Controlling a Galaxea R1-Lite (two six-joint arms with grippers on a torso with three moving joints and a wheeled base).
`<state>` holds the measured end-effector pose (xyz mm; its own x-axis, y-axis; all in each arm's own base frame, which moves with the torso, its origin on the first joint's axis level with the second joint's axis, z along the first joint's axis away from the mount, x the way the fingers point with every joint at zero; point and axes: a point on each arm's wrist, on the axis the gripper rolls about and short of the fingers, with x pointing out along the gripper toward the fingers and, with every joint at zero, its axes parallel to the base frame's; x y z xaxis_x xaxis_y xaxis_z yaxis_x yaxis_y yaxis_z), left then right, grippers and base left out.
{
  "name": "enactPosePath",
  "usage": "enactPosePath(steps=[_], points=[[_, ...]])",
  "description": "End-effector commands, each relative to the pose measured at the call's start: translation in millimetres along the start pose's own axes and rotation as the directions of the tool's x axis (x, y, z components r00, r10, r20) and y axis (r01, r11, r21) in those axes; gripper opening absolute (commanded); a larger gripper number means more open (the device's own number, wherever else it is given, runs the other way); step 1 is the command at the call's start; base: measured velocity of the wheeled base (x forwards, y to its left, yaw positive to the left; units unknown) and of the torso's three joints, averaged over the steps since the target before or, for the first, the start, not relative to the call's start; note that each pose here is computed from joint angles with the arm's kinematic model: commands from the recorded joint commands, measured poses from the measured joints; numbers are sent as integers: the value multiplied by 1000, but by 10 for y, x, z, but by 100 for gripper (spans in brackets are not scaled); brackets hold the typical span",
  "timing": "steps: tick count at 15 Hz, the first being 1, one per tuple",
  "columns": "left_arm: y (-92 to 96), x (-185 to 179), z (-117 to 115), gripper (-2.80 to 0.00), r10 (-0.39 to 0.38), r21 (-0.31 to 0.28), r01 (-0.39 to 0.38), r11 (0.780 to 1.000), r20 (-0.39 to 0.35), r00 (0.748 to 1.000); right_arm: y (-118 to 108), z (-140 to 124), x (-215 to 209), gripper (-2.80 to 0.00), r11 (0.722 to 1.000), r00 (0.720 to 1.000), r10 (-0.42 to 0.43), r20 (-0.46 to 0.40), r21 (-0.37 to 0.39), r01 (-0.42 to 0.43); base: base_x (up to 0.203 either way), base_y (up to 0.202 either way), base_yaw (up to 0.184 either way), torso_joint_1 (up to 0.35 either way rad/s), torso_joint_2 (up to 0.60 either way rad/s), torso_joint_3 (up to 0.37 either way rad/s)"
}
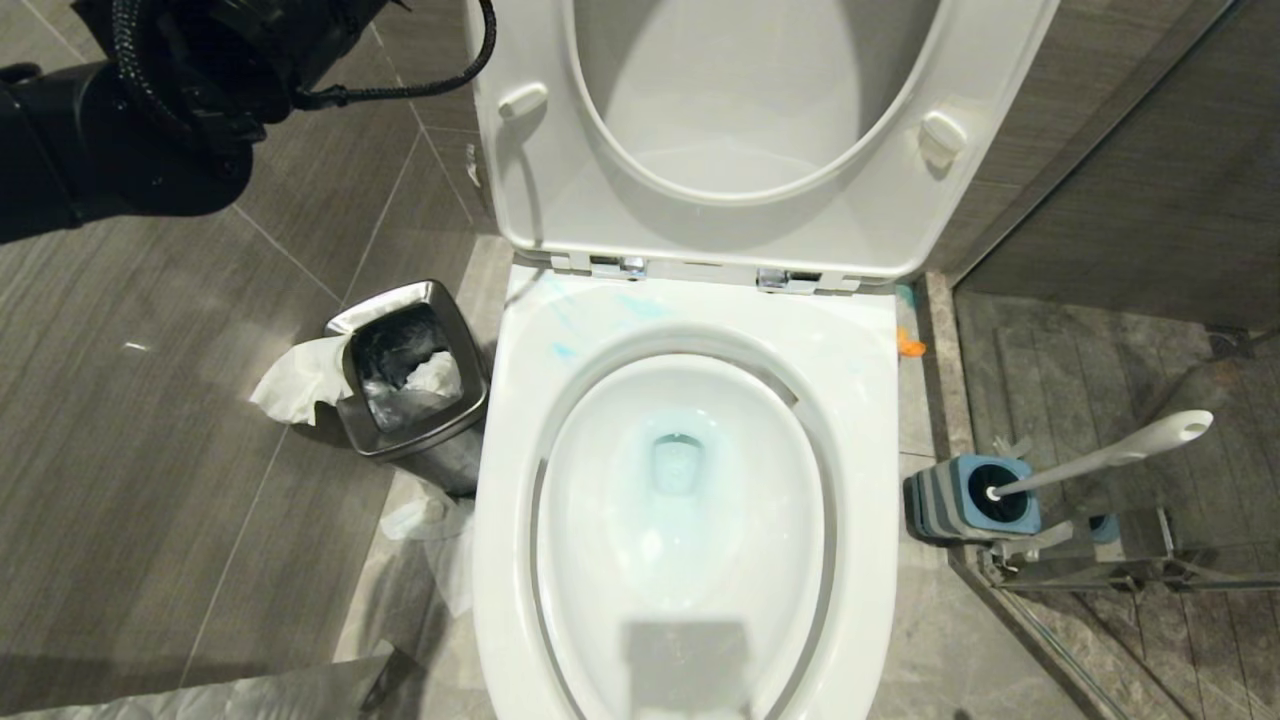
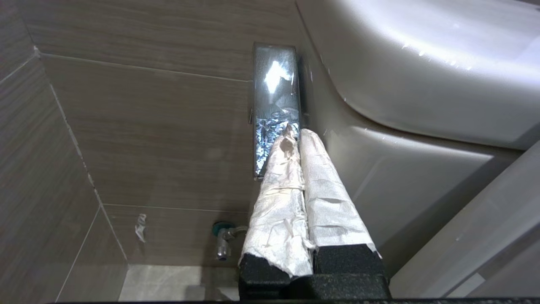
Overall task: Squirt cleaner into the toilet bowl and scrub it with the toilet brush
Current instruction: Flush the toilet
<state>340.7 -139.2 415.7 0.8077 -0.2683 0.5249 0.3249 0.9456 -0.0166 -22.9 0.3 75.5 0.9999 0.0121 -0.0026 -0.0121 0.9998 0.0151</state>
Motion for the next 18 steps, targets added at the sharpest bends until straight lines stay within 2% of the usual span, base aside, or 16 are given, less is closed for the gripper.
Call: enactPosePath(steps=[1, 5, 18], points=[[-6, 66, -253, -280, 7, 5, -6, 1000, -55, 998, 0, 0, 1, -280, 1000, 1000, 1, -2, 0, -1, 0, 0, 0, 0, 0, 0], [-8, 83, -348, -280, 3, 7, -3, 1000, -87, 996, 0, -1, 1, -280, 1000, 1000, 0, -1, 0, 0, 0, 0, 0, 0, 0, 0], [11, 23, -107, -280, 8, 5, -8, 1000, -40, 999, 0, -1, 0, -280, 1000, 1000, 0, -1, 0, 0, 0, 0, 0, 0, 0, 0]])
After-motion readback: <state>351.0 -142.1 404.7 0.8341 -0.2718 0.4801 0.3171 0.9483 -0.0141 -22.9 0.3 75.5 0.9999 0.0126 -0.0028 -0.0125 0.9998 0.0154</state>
